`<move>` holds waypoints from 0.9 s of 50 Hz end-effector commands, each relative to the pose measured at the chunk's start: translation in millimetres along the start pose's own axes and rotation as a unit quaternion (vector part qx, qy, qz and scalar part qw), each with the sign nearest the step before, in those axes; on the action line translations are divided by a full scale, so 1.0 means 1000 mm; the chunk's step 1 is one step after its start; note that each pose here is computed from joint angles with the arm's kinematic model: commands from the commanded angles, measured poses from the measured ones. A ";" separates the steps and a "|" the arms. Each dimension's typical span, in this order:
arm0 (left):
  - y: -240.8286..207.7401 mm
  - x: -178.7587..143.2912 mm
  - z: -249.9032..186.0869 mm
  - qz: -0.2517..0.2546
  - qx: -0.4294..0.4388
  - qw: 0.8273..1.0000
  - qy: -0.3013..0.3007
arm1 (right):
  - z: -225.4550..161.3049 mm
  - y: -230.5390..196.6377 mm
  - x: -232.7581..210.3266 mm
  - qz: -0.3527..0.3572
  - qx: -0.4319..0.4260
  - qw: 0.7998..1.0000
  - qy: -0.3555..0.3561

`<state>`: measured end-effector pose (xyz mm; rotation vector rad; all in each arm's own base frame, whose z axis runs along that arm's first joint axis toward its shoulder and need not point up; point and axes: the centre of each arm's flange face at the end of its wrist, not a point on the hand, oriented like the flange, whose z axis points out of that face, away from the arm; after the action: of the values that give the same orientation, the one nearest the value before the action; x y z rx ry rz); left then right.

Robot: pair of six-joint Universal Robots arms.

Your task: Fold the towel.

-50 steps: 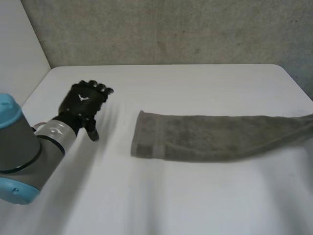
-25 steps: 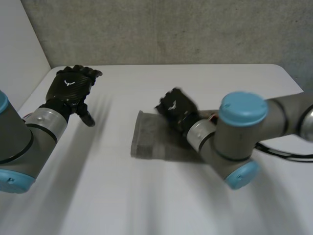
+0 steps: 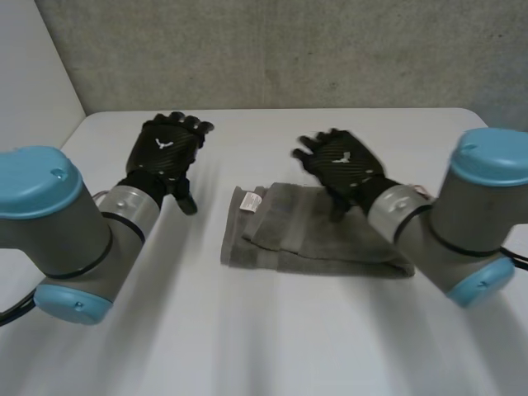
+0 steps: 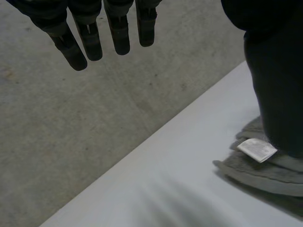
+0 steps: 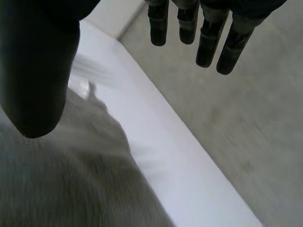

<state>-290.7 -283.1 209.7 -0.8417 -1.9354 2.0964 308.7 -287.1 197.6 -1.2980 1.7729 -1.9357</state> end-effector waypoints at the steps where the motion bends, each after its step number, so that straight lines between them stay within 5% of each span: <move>1: 0.007 0.031 -0.005 0.003 -0.005 0.999 0.041 | -0.031 0.034 0.029 0.035 -0.104 0.992 0.059; 9: 0.022 0.073 0.001 0.012 -0.012 0.996 0.093 | -0.061 0.062 0.031 0.063 -0.162 0.982 0.075; 15: 0.048 0.100 0.014 0.077 -0.024 0.989 0.124 | -0.074 0.077 0.022 0.076 -0.177 0.978 0.078; 31: 0.069 0.115 0.016 0.080 -0.057 0.978 0.185 | -0.072 0.081 0.020 0.079 -0.175 0.978 0.079; 45: 0.054 0.100 0.013 0.083 -0.055 0.985 0.140 | -0.074 0.083 0.017 0.081 -0.182 0.977 0.078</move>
<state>-374.5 -253.8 115.1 -1.3266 -1.8626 1.7826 213.7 -269.5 141.3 -1.0789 2.3095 -1.7310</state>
